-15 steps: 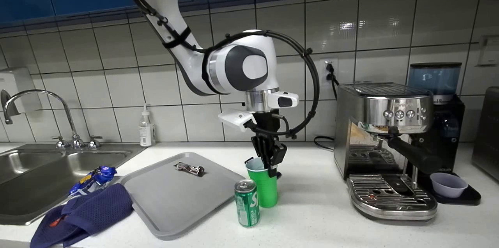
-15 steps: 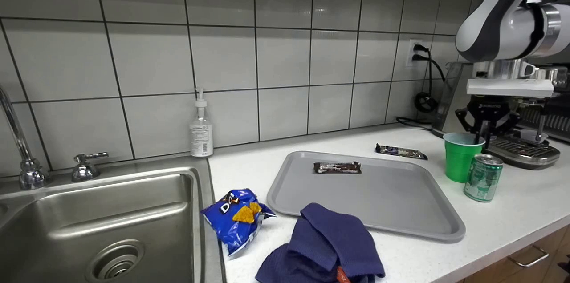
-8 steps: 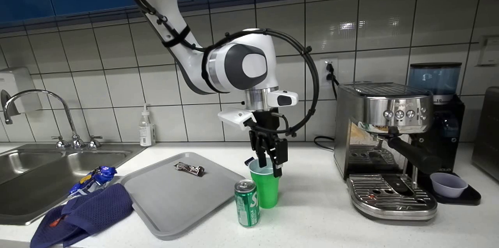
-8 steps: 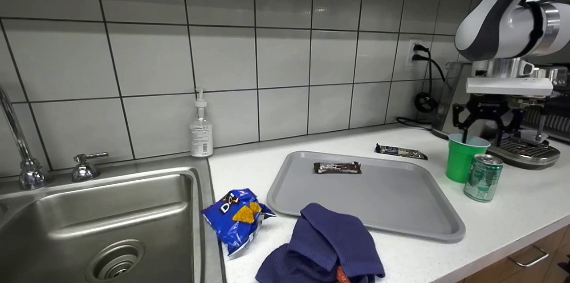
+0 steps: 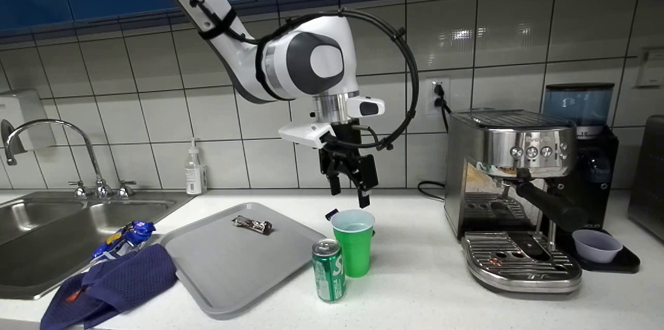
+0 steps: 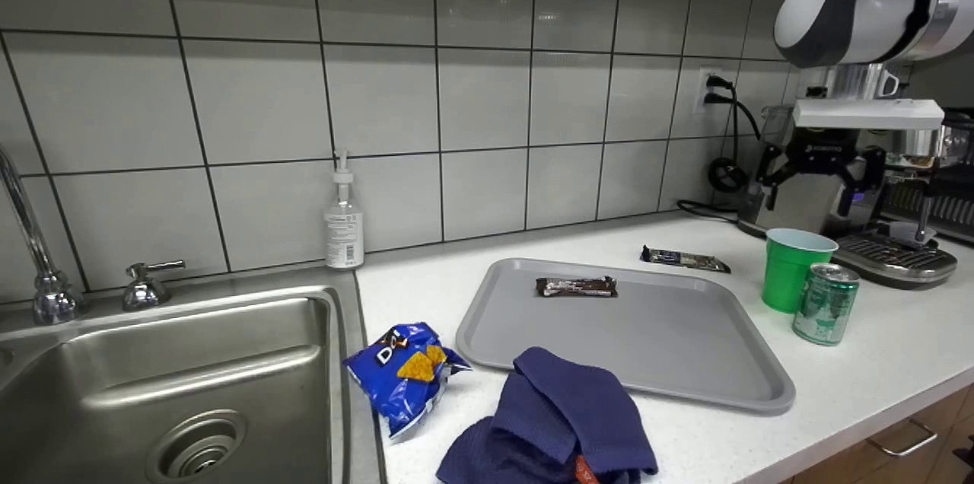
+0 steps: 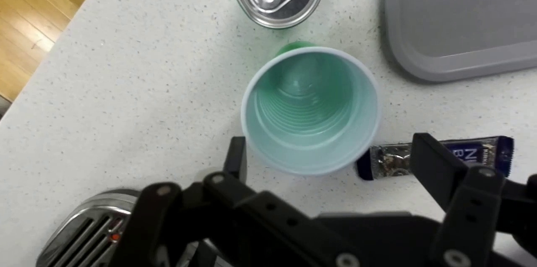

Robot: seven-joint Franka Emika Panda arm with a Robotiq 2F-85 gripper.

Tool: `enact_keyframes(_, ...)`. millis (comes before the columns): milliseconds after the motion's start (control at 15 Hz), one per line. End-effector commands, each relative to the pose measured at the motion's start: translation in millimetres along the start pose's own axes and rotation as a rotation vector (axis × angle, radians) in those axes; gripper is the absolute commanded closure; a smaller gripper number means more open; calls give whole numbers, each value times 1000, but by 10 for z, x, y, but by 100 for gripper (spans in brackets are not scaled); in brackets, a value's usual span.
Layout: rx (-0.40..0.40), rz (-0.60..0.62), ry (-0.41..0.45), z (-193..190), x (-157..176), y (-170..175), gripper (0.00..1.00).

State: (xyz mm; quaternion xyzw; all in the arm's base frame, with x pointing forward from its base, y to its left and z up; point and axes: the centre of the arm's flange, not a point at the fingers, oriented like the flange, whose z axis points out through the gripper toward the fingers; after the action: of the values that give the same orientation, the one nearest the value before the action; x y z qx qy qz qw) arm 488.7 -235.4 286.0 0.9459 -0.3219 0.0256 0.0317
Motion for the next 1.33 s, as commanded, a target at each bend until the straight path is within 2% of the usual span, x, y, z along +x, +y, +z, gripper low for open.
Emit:
enact_keyframes(0, 22, -89, 5, -291, -174, -139, 0)
enact_keyframes(333, 45, -228, 26, -468, -433, -569, 0)
enact_keyframes(800, 51, -407, 34, -527, -751, -1222, 0)
enact_keyframes(1067, 55, -461, 35, -562, -880, -1370, 0)
enact_keyframes(1133, 62, -416, 37, -443, -776, -1402, 0)
enact_keyframes(1267, 63, -431, 37, -450, -803, -1431, 0)
